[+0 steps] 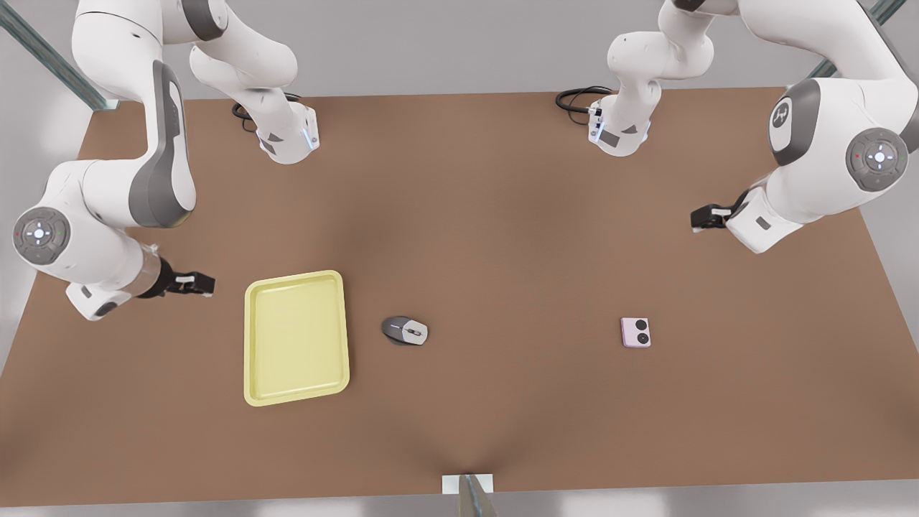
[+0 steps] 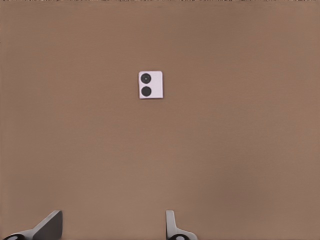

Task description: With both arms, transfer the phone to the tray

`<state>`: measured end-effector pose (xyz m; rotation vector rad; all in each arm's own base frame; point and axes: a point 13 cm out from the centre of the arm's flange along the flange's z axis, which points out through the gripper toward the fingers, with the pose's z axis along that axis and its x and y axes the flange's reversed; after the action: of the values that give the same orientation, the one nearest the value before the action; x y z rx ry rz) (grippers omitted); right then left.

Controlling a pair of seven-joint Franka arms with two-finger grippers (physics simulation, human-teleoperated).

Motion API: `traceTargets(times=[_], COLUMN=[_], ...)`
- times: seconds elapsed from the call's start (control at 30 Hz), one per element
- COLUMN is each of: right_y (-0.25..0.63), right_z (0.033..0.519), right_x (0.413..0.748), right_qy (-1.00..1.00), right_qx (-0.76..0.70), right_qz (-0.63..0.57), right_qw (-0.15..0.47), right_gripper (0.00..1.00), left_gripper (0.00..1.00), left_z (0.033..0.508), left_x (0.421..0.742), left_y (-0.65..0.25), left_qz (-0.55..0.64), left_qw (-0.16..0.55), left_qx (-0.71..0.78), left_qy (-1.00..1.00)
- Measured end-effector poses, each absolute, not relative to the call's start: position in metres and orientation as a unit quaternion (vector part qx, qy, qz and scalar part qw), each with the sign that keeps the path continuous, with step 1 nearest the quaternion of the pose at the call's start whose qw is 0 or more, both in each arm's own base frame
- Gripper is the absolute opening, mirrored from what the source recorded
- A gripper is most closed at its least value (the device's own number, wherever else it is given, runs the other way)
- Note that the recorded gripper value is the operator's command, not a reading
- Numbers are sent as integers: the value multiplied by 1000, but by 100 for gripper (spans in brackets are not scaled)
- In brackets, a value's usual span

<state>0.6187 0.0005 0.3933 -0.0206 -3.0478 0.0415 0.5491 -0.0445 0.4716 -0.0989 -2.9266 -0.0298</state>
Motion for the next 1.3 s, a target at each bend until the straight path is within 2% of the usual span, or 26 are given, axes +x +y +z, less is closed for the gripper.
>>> traceTargets(times=[0.07, 0.17, 0.23, 0.33, 0.43, 0.63, 0.83, 1.2, 1.27, 1.3], right_y=[0, -1, -3, -6, -6, -6, -5, 0, -1, -1], right_z=[393, 393, 393, 393, 393, 393, 395, 400, 399, 400], right_x=[623, 627, 628, 629, 630, 631, 634, 636, 636, 636], right_qy=[-999, -999, -999, -999, -999, -999, -1000, -1000, -1000, -1000], right_qx=[-8, -10, -12, -15, -15, -16, -16, -13, -14, -14], right_qz=[13, 14, 14, 14, 14, 14, 13, 13, 13, 13], right_qw=[39, 32, 29, 27, 25, 24, 19, 14, 14, 13], right_gripper=[100, 100, 100, 100, 100, 100, 100, 100, 100, 100], left_gripper=[100, 100, 100, 100, 100, 100, 100, 100, 88, 87], left_z=[457, 335, 248, 149, 101, 76, 59, 28, 28, 28], left_x=[555, 581, 592, 576, 571, 620, 647, 648, 648, 649], left_y=[-44, -48, -52, -49, -48, -53, -60, -59, -59, -59], left_qz=[-11, -11, -8, -5, -1, 6, 5, 7, 7, 7], left_qw=[116, 197, 222, 224, 186, 73, 24, 19, 18, 17], left_qx=[-33, -32, -34, -32, -33, -38, -49, -50, -50, -50], left_qy=[-993, -980, -974, -974, -982, -997, -999, -999, -999, -999])
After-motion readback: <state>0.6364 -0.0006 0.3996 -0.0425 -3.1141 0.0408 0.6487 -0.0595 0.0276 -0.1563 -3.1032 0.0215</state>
